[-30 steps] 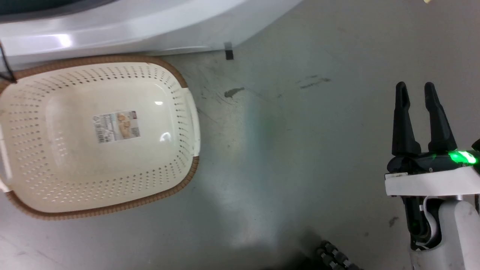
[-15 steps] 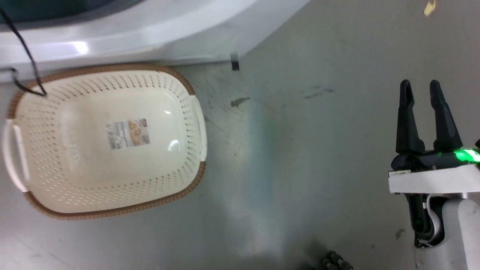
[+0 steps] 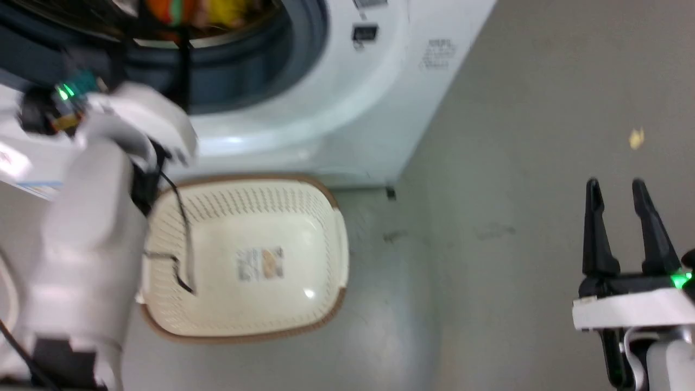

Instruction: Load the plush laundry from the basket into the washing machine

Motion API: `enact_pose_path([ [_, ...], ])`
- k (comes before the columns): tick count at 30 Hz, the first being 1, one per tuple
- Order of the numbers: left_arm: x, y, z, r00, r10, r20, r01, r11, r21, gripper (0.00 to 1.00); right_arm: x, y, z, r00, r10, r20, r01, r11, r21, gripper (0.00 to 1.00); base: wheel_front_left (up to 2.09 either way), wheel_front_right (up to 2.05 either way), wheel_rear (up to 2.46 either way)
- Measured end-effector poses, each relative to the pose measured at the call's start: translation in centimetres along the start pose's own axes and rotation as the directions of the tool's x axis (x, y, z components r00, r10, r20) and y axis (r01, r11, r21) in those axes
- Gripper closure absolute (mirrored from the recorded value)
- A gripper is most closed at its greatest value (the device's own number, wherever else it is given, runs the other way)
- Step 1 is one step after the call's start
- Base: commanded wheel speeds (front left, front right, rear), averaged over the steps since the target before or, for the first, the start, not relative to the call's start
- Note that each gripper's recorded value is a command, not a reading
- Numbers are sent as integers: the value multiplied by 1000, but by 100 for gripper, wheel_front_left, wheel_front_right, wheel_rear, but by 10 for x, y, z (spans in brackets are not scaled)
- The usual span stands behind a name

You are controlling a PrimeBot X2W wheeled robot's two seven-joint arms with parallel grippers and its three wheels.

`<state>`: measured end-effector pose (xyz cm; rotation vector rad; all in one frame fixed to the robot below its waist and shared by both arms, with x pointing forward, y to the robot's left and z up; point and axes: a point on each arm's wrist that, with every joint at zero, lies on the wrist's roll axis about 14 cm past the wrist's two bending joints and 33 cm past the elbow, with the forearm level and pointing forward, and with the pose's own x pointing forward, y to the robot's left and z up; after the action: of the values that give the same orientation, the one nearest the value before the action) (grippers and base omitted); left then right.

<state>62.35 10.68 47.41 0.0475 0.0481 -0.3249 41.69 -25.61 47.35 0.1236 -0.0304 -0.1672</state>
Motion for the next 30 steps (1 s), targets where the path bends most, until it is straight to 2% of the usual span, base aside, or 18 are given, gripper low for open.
enact_pose_path([
  [5,-60,-3,46,989,57,136,-51,998,-45,0,-19,9,22,998,30,49,-30,1000,-1,0,0,0,0],
  [6,-104,-1,60,976,104,192,-92,993,-71,0,-28,17,35,995,55,82,-56,998,6,0,0,0,0],
  [14,-205,-3,61,946,229,229,-213,973,-93,0,-48,33,59,983,107,148,-112,993,24,0,0,0,0],
  [20,-246,-12,28,951,278,139,-273,961,-51,0,-60,53,57,975,171,139,-175,985,14,0,0,0,0],
  [30,-263,-31,15,959,263,104,-259,965,-46,0,-72,61,49,973,203,110,-204,979,-3,0,0,0,0],
])
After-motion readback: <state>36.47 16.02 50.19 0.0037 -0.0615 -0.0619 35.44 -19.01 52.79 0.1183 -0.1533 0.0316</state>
